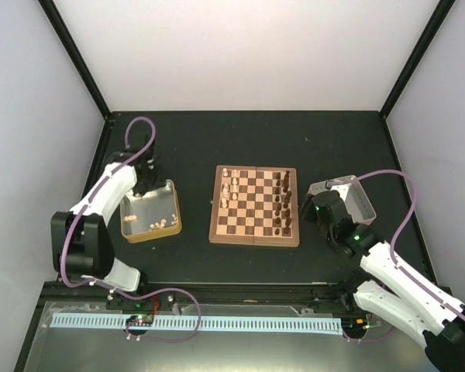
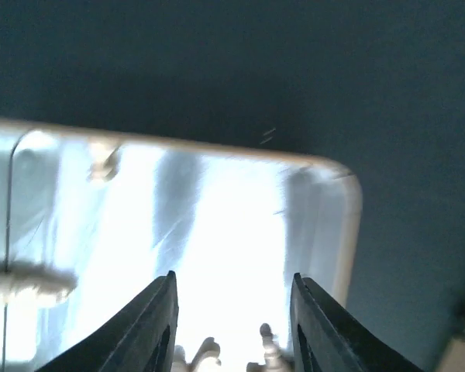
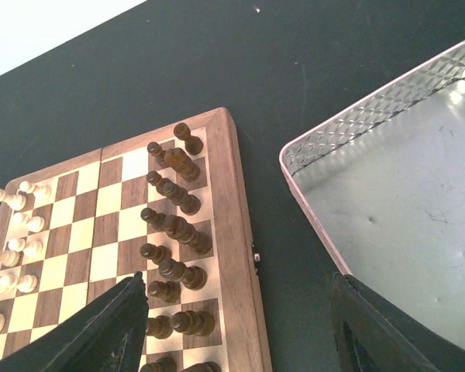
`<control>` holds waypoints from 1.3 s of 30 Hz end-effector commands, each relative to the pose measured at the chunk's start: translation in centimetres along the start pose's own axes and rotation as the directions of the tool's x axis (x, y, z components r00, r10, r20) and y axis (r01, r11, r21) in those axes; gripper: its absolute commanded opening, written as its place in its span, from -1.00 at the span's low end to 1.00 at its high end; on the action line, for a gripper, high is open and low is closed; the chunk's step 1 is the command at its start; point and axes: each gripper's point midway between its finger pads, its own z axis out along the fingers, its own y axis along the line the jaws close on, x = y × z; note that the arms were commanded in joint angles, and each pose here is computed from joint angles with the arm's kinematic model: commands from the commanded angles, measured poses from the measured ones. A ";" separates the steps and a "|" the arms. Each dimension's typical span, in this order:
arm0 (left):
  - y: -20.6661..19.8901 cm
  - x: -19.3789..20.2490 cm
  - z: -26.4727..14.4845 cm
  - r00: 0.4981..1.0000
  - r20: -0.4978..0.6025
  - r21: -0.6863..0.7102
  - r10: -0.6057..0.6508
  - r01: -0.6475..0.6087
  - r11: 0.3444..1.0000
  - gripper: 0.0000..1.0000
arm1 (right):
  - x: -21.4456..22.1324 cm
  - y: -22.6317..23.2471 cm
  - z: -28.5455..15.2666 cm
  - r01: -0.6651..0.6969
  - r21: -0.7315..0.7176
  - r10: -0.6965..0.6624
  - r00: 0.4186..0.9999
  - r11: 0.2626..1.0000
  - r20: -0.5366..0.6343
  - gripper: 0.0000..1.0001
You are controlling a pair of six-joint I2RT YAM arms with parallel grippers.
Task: Set up the chess pieces on the board
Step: Pick up the chess piece from the storage box.
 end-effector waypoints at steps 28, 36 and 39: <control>10.8 0.7 10.6 0.930 0.036 -0.161 -0.367 0.368 0.916 -0.42 | -1.8 1.6 -0.8 -0.033 -0.069 0.035 0.999 0.997 0.035 0.26; 10.4 1.0 9.9 0.924 0.027 -0.143 -0.382 0.382 0.913 -0.77 | -1.8 1.9 -0.8 -0.039 -0.080 0.041 0.999 0.996 0.026 0.25; 9.8 0.9 9.0 0.923 0.039 -0.114 -0.382 0.384 0.916 -0.81 | -1.8 2.3 -1.0 -0.038 -0.097 0.041 0.999 0.995 0.020 0.25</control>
